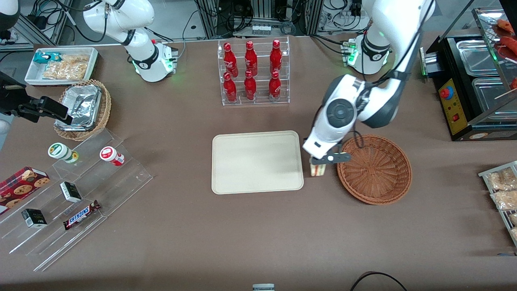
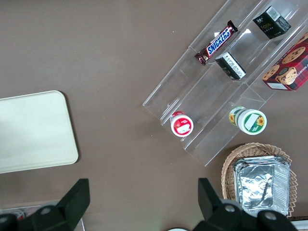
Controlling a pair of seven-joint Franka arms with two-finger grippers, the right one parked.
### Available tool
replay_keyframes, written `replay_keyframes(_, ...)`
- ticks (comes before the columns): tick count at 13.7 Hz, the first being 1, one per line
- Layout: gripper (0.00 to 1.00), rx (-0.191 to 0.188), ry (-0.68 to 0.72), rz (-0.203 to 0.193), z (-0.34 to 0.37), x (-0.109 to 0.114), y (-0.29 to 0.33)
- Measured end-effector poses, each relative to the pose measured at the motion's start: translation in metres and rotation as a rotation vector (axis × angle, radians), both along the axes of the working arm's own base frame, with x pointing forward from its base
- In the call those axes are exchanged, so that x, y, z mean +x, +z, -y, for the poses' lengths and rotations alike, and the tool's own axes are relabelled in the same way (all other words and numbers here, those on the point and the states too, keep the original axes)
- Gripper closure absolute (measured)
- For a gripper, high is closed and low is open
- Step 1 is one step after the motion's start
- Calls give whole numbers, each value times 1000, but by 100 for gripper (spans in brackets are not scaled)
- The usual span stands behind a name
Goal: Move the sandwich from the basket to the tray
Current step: 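Lift the sandwich and carry it with the left gripper over the tray, then lower the sandwich onto the tray with the left gripper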
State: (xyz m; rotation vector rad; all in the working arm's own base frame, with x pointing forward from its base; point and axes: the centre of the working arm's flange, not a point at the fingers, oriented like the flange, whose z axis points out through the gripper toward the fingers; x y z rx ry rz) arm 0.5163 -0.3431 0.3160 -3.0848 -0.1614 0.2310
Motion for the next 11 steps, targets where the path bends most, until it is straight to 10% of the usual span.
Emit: replay_keyframes(11, 85, 4, 96, 19, 174, -33, -50)
